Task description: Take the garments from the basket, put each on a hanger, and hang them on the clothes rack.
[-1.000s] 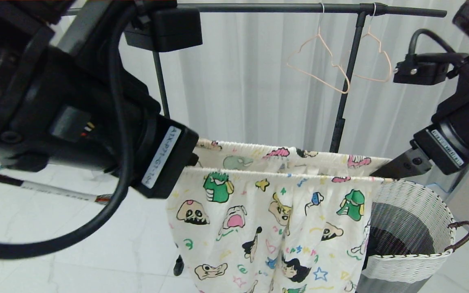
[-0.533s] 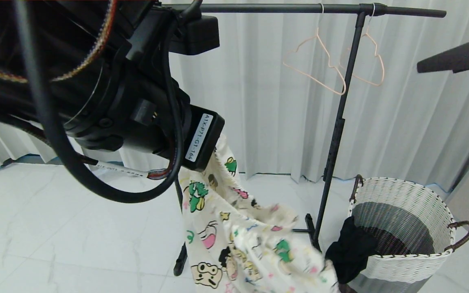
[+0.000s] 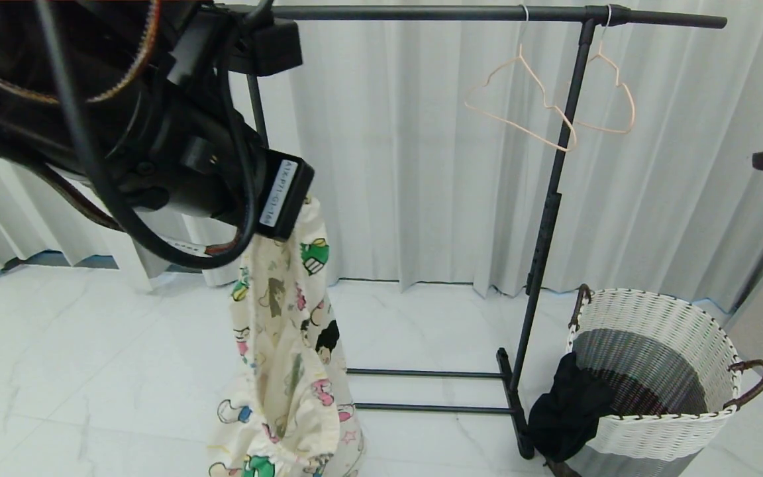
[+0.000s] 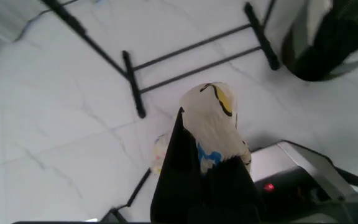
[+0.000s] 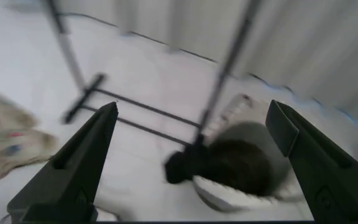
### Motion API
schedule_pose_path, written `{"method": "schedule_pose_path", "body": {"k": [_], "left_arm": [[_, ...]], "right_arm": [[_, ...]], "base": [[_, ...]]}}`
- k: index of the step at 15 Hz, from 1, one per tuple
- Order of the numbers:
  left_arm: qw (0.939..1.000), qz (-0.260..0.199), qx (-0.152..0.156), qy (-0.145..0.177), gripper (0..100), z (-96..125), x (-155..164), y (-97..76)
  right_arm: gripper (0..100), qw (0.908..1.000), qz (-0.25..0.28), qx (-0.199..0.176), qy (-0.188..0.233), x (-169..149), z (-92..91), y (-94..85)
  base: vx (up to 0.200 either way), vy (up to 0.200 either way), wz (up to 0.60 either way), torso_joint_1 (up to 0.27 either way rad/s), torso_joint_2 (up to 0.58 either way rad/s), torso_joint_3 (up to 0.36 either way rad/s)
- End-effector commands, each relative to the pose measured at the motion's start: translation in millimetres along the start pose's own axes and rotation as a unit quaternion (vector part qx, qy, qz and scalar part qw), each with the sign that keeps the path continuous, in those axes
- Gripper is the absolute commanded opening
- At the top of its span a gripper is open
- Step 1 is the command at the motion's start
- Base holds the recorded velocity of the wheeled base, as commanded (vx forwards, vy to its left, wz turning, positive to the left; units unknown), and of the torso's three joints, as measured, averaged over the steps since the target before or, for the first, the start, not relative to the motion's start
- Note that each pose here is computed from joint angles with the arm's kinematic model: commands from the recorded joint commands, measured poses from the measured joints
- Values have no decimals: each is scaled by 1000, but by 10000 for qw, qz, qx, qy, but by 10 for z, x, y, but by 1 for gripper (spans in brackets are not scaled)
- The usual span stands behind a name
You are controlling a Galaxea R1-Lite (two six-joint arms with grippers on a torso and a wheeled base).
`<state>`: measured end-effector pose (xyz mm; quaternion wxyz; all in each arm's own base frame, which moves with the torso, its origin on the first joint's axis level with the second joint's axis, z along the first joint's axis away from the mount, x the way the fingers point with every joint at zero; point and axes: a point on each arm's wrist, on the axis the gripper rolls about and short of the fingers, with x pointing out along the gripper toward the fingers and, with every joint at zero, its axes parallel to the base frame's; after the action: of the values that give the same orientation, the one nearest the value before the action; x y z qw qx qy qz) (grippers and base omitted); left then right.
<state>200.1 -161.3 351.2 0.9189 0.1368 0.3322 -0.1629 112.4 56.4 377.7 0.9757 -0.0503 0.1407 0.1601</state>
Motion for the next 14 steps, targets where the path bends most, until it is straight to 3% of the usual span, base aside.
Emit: {"method": "schedule_pose_path", "body": {"k": [1, 2, 5, 10, 11, 13, 14], "left_arm": [[9977, 420, -381, -369, 0, -27, -268, 352], [9947, 602, -572, -606, 0, -48, -418, 479], [9860, 1442, -680, -498, 0, -364, -574, 607], [9694, 2007, -1181, -774, 0, -695, -603, 824], [9698, 2021, -1108, -799, 0, -808, -600, 812], [9727, 2098, -588, -802, 0, -987, -618, 800], [9697, 2205, -632, -844, 0, -1038, -591, 825]], "right_arm": [[100, 9985, -483, 31, 264, 62, -138, -65], [100, 9977, -562, 18, 389, 119, -214, -72], [100, 9962, -859, -34, 157, 247, -305, -87], [100, 9896, -1367, -135, 436, 287, -490, -128], [100, 9893, -1372, -152, 482, 266, -538, -128], [100, 9882, -1394, -216, 595, 233, -648, -131], [100, 9870, -1487, -184, 577, 229, -652, -157]], "base": [[0, 0, 0, 0, 0, 0], [0, 0, 0, 0, 0, 0], [0, 0, 0, 0, 0, 0], [0, 0, 0, 0, 0, 0], [0, 0, 0, 0, 0, 0], [0, 0, 0, 0, 0, 0], [0, 0, 0, 0, 0, 0]]}}
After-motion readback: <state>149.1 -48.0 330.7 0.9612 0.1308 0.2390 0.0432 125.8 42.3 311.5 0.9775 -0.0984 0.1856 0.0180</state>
